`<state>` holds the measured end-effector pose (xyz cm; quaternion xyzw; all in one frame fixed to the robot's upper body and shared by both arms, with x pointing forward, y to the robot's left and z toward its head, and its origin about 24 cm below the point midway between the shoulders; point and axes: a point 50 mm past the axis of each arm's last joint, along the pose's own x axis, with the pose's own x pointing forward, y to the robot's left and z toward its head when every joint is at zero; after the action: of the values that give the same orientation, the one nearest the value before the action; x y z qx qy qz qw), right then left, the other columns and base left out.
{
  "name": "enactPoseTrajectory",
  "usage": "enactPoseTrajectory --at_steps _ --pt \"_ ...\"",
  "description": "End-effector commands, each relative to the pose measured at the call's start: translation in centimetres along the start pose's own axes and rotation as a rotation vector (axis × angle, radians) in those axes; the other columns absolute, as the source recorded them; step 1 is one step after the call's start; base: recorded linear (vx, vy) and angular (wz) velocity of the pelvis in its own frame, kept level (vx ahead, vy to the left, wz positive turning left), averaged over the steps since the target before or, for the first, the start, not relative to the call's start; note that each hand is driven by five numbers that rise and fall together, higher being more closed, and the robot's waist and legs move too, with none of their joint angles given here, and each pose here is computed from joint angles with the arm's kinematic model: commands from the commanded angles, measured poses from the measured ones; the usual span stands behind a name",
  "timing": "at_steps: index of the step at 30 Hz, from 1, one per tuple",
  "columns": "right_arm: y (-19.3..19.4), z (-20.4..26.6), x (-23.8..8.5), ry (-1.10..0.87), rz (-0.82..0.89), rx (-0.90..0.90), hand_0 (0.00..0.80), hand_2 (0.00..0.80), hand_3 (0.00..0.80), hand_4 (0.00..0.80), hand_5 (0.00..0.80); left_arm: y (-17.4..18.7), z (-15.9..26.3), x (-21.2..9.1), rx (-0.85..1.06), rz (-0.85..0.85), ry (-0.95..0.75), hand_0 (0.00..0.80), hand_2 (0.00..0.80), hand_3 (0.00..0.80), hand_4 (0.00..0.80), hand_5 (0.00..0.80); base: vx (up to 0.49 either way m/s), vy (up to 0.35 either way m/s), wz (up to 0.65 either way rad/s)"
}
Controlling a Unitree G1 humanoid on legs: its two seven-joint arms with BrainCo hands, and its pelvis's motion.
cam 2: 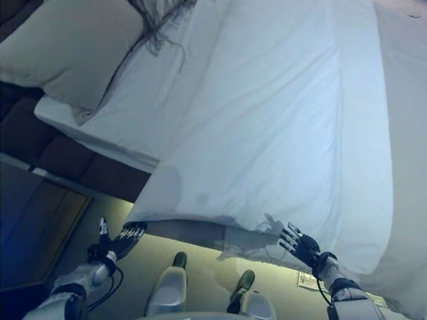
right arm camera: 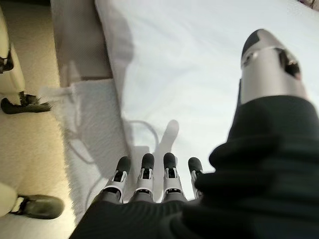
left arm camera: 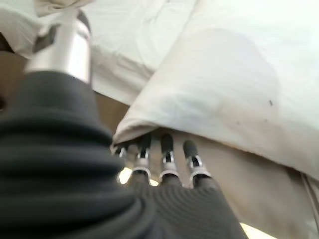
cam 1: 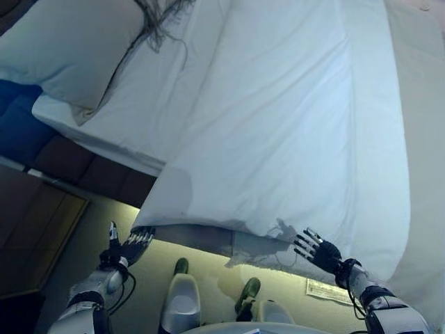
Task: Make the bed neatly
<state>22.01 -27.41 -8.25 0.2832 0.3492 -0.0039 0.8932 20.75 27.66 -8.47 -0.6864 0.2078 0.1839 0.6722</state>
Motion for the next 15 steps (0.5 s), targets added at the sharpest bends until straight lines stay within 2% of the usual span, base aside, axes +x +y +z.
enactPoseTrajectory --at_steps 1,9,15 --pt "1.1 1.3 0.5 -0.079 0.047 0.031 0.000 0.000 0.000 0.000 0.000 3.8 6.8 -5.7 0.059 0.132 -0.313 0.000 0.000 0.000 0.000 0.000 -0.033 -0.057 0.20" --pt "3.2 1.0 1.4 -0.089 0.146 0.035 0.000 0.000 0.000 0.000 0.000 7.4 4.8 -6.6 0.014 0.278 -0.276 0.000 0.000 0.000 0.000 0.000 0.007 -0.068 0.05" --pt "3.2 0.6 1.5 -0.093 0.127 0.077 0.000 0.000 0.000 0.000 0.000 10.1 3.3 -7.8 -0.007 0.399 -0.238 0.000 0.000 0.000 0.000 0.000 0.024 -0.053 -0.05"
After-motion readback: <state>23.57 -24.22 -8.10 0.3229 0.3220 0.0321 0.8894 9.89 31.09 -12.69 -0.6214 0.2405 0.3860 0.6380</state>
